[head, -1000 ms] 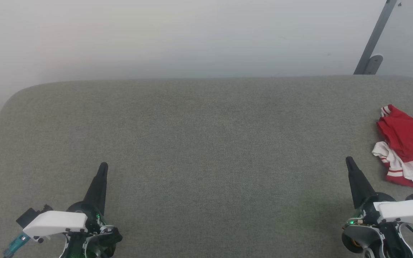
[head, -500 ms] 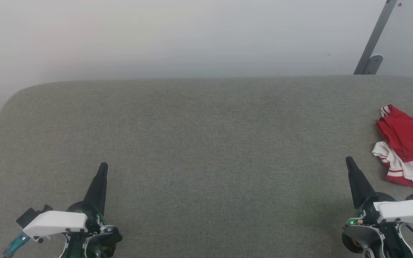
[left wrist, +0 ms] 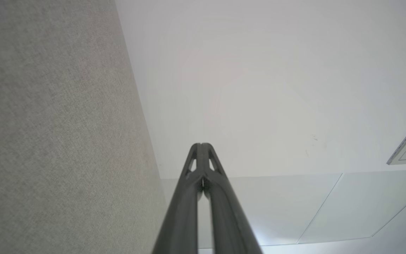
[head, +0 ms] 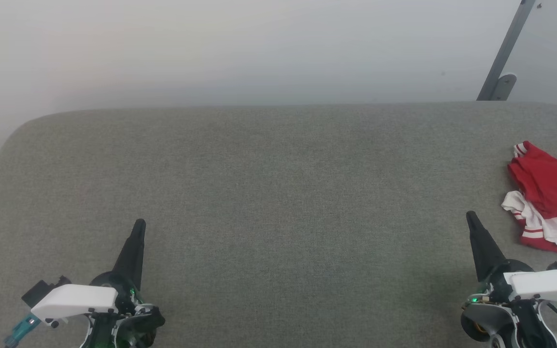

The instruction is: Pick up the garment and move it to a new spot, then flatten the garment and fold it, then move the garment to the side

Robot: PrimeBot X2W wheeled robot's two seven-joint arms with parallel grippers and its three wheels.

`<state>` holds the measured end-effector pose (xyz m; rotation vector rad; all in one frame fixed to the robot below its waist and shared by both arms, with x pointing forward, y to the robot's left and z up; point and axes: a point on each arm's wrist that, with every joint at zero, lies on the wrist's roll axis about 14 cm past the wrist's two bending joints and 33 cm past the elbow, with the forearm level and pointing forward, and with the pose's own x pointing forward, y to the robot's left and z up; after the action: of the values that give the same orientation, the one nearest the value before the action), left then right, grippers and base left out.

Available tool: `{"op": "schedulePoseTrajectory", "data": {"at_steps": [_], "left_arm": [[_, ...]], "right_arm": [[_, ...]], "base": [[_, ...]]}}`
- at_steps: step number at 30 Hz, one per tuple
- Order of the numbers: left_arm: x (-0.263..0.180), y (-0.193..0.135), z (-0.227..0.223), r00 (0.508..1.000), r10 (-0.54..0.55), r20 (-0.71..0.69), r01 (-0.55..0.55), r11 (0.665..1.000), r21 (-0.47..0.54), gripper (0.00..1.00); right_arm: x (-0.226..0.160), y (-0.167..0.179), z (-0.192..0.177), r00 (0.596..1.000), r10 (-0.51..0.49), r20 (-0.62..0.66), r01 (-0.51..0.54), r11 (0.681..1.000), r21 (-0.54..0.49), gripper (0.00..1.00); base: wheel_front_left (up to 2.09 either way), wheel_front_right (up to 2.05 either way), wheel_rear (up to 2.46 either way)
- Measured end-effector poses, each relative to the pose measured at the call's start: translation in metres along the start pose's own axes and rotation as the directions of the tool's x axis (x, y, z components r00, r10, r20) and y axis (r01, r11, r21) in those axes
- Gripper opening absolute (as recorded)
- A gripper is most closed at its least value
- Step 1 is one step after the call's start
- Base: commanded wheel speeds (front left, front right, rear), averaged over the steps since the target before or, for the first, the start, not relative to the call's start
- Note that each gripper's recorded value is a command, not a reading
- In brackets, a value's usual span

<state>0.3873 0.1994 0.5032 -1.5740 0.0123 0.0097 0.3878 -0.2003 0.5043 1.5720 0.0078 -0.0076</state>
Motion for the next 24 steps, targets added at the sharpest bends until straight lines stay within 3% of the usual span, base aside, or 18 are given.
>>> {"op": "schedulePoseTrajectory", "data": {"at_steps": [24], "left_arm": [[0.0,0.0,0.0,1.0,0.0,0.0,0.0,1.0,0.0,0.0]], "right_arm": [[0.0,0.0001,-0.0002,1.0,0.0,0.0,0.0,1.0,0.0,0.0]], "base": [[0.0,0.0,0.0]]}}
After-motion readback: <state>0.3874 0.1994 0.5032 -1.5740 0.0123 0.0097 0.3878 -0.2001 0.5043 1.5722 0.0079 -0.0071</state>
